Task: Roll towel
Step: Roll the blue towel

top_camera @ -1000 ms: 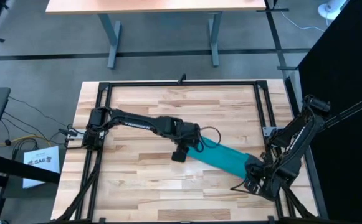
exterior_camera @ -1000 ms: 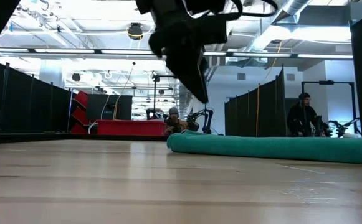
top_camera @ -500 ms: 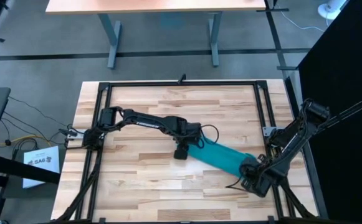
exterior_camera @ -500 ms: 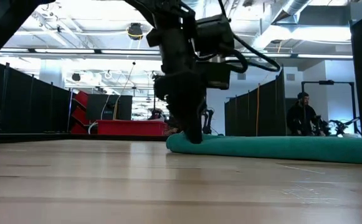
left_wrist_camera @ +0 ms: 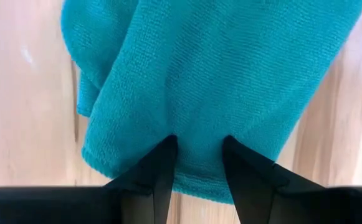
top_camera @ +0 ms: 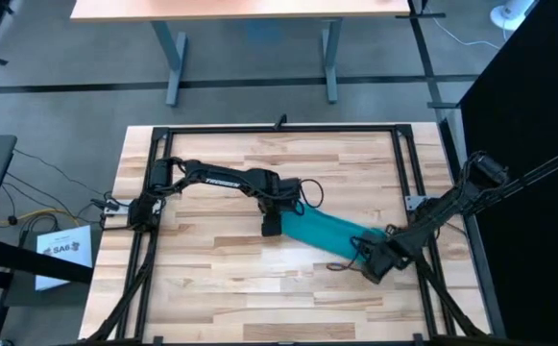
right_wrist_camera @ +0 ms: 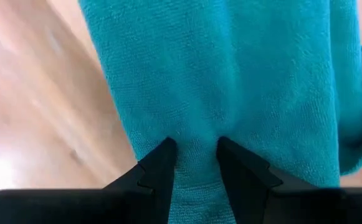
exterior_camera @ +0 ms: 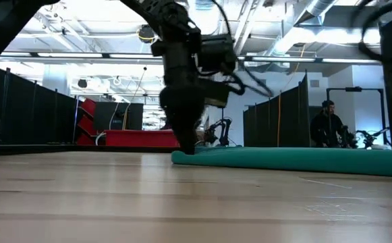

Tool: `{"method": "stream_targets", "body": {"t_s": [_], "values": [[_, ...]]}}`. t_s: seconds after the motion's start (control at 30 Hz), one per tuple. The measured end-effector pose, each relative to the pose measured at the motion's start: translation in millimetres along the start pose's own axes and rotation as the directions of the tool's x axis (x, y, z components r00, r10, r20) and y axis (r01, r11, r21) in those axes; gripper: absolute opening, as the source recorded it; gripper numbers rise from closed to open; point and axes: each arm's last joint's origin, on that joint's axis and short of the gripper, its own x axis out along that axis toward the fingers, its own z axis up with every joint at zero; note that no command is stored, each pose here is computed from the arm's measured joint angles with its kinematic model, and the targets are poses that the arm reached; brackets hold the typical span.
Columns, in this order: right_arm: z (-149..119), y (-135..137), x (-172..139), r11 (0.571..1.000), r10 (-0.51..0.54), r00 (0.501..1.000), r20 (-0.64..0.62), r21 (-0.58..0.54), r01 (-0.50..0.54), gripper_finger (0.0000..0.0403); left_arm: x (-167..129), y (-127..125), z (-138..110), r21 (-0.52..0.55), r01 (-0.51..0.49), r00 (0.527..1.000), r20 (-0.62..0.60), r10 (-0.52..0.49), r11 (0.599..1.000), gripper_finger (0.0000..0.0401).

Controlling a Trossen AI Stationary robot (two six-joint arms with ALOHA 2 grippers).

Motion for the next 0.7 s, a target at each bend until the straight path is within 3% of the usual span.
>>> {"method": "stream_targets", "body": {"t_s": [0.43,0.7], "values": [[64.3,-32.5,1.2,0.989,0.044,0.999,0.026,-0.141,-0.040,0.0113,-41.3,7.8,-77.5,-0.143,-0.043,0.996,0.078,0.054,0.989,0.0121],[102.2,-52.3,-6.9,0.962,0.125,0.989,0.077,-0.254,-0.102,0.0113,-48.8,6.2,-103.6,-0.154,-0.043,0.995,0.084,0.057,0.987,0.0121]]}}
